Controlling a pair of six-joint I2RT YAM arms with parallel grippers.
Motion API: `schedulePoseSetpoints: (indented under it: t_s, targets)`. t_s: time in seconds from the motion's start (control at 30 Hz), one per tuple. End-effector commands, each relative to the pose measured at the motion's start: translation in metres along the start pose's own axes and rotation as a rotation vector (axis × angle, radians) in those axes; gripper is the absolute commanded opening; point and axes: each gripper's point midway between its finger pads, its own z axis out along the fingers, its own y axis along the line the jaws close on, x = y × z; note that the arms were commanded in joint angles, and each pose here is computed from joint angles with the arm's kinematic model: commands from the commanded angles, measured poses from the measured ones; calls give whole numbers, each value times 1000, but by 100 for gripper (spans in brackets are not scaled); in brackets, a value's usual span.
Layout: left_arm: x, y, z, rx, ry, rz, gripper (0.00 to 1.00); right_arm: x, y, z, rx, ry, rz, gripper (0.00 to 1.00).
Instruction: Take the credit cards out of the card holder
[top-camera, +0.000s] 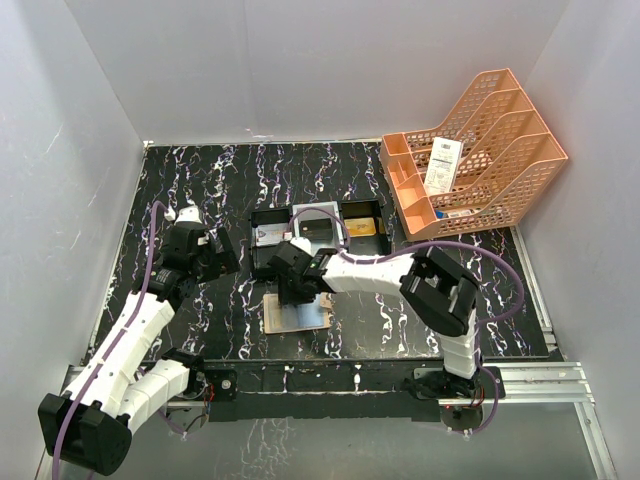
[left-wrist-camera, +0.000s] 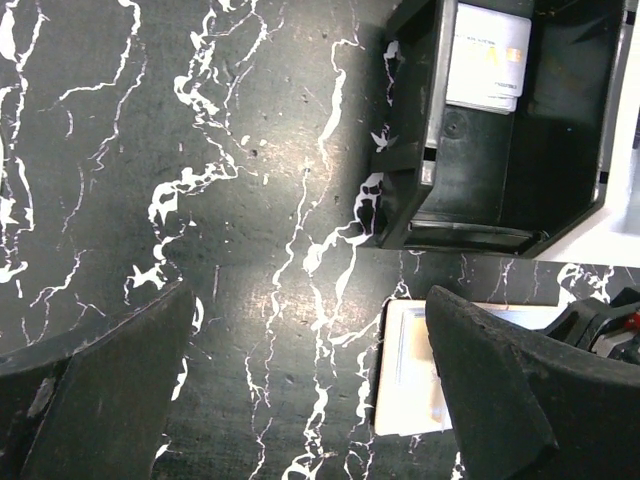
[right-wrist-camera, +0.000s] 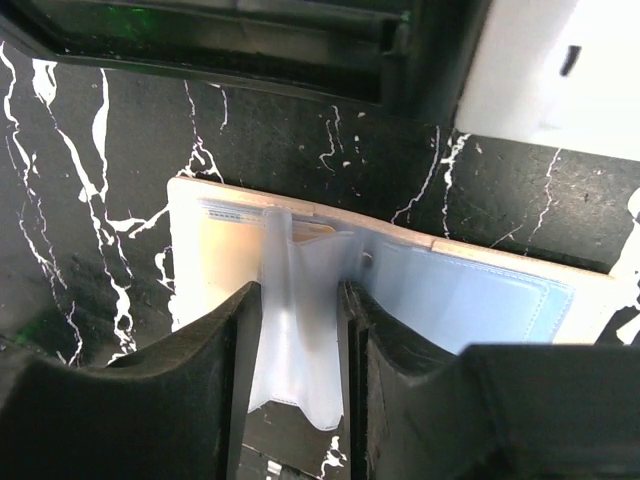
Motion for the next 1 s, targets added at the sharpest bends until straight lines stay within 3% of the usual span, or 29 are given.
schedulePoseSetpoints:
  t_s: [0.0, 0.17, 0.33, 0.6, 0.97]
  targets:
    - [6, -12, -2, 78, 27, 6, 99, -3, 21, -11, -181, 18, 67, 33]
    - [37, -66, -15, 405, 165, -57, 98, -3, 18, -13, -267, 33, 153, 33]
    - [75, -110, -30, 741, 298, -205, 91, -4, 10, -12, -281, 33, 192, 33]
    - [108, -112, -21, 769, 412, -219, 83, 3, 1, -4, -258, 55, 197, 33]
    - [146, -114, -6, 694, 479, -203, 53, 7, 1, -1, -260, 69, 196, 33]
